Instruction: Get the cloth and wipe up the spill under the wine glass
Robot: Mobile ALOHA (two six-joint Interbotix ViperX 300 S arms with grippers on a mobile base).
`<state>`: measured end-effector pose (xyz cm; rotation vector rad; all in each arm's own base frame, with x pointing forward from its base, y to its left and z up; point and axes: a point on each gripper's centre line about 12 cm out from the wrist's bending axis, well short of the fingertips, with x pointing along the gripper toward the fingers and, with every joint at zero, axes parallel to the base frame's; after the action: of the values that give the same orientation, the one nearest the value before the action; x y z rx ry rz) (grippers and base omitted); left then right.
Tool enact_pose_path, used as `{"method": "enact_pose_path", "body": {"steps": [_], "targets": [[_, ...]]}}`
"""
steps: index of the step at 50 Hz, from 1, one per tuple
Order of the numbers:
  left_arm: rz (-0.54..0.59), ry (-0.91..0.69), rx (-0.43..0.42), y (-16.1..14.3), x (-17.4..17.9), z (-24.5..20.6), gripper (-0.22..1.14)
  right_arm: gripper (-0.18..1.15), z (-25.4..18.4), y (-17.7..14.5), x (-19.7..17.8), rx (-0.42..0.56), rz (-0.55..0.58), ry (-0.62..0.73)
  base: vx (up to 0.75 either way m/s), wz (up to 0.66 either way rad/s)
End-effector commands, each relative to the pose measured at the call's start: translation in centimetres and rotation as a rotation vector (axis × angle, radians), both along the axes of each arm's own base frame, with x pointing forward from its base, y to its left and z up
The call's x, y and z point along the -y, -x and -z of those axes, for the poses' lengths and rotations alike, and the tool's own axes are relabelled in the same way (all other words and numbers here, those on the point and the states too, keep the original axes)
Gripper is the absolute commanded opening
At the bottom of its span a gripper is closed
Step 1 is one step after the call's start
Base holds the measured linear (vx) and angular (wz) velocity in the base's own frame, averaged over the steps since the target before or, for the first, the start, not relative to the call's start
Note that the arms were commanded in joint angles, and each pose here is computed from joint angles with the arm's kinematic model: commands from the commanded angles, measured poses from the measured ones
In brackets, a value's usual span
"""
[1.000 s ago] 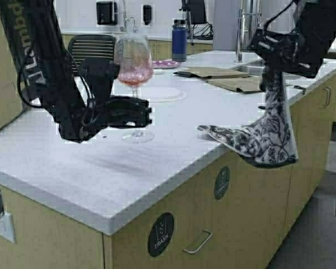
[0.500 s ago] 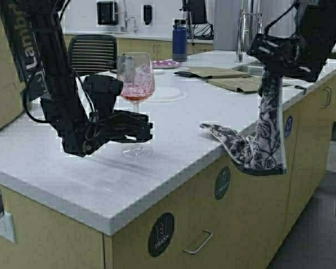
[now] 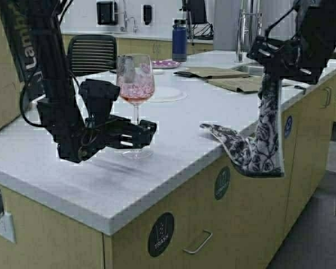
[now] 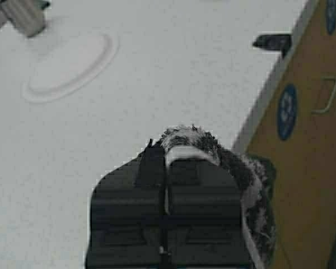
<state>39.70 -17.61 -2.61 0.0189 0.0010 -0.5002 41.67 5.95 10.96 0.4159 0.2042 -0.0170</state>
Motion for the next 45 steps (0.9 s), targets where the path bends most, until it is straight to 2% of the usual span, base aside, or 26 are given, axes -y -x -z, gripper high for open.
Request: {"method": "enact_pose_path", "body": {"steps": [1,6,13,18,22,27,32,45], "targets": [[0.003,0.024,0.036,2.6,-1.0,-3.1,1.01,0.07,-1.1,1.1,0.1,0.022,-0.006,0.003,0.0,0.0],[0.005,0.022,0.012,5.7,-2.2,-3.9,1.01,0.07,0.1,2.9,0.4,-0.031,-0.009,0.014,0.0,0.0],[-0.001,0.006,-0.068,9.5,-3.8,-4.7,1.01,0.07,1.0,5.4,0.4,-0.082,-0.043,0.048,0.0,0.0],[-0.009,-0.005,-0.095,11.2,-4.6,-5.8,1.01,0.07,0.1,6.5,-0.3,-0.076,-0.134,0.102,0.0,0.0],[-0.004,0.002,-0.076,12.3,-4.9,-7.7,1.01,0.07,-0.8,6.9,-0.9,-0.096,-0.208,0.142,0.0,0.0],[0.005,0.014,-0.04,13.1,-4.9,-10.3,1.01,0.07,-2.3,7.2,-1.3,-0.139,-0.256,0.181,0.0,0.0],[0.006,0.01,-0.026,13.2,-4.9,-12.6,1.01,0.07,-4.6,7.1,-1.4,-0.14,-0.267,0.203,0.0,0.0],[-0.014,-0.008,0.01,11.7,-4.5,-21.3,1.01,0.07,-12.5,5.9,-1.6,-0.032,-0.271,0.249,0.0,0.0]]}}
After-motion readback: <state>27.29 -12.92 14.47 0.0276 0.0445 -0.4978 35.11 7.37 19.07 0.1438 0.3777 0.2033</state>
